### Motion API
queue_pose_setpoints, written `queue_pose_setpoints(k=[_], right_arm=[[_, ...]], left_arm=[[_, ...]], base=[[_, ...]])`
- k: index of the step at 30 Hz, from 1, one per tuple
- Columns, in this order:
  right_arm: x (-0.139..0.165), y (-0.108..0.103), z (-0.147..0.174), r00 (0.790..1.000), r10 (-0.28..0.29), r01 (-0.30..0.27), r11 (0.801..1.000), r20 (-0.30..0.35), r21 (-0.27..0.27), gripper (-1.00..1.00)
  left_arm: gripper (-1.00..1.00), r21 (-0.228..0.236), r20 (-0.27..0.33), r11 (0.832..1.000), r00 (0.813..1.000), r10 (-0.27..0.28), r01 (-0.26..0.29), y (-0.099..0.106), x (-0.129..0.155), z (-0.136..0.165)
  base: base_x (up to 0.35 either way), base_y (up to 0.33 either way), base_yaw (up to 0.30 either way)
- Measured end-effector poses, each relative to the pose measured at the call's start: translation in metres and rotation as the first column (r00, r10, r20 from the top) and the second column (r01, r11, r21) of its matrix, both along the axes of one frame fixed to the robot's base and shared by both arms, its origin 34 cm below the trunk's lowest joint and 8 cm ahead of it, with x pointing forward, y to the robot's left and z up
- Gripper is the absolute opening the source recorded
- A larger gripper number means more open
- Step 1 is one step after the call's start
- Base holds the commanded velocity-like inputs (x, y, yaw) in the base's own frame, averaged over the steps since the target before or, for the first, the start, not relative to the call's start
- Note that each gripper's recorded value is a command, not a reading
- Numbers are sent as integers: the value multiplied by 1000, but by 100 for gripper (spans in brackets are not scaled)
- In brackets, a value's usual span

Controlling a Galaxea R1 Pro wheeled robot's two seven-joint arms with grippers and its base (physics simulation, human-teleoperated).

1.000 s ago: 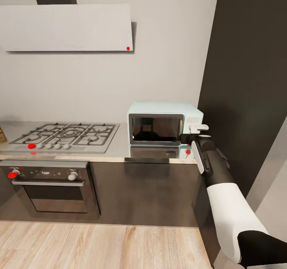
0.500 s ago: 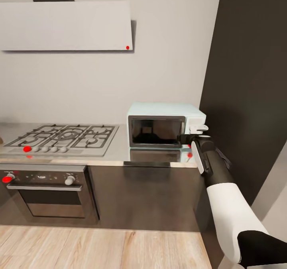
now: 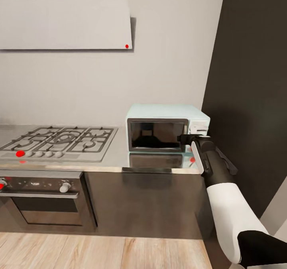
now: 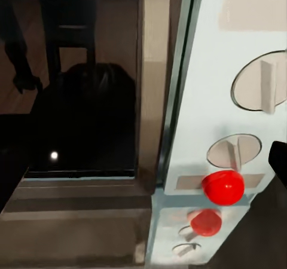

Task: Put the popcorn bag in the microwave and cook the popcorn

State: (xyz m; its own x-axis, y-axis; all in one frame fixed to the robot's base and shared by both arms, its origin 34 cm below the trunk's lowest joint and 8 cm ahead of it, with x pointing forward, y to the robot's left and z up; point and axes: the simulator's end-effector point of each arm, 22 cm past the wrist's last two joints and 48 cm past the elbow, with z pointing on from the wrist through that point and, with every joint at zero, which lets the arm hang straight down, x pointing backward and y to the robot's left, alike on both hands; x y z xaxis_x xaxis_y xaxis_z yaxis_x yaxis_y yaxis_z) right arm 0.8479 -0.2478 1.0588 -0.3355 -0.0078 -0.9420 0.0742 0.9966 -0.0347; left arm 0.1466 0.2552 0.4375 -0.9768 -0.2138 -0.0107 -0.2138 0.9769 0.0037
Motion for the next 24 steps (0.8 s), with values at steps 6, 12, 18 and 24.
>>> queue_pose_setpoints(k=[6, 12, 18, 24], right_arm=[[0, 0, 0, 1000, 0, 0, 1000, 1, 1, 100], [0, 0, -1, 1000, 1, -1, 1000, -1, 1, 100], [2, 1, -8, 1000, 2, -2, 1000, -12, 2, 100], [6, -10, -22, 1000, -8, 8, 1000, -20, -4, 100]], left_arm=[[100, 0, 0, 1000, 1000, 0, 0, 0, 0, 0], [100, 0, 0, 1000, 1000, -1, 1, 0, 0, 0], [100, 0, 0, 1000, 1000, -1, 1, 0, 0, 0], [100, 0, 0, 1000, 1000, -1, 1, 0, 0, 0]], base=[[84, 0, 0], [109, 0, 0], [23, 0, 0], [1, 0, 0]])
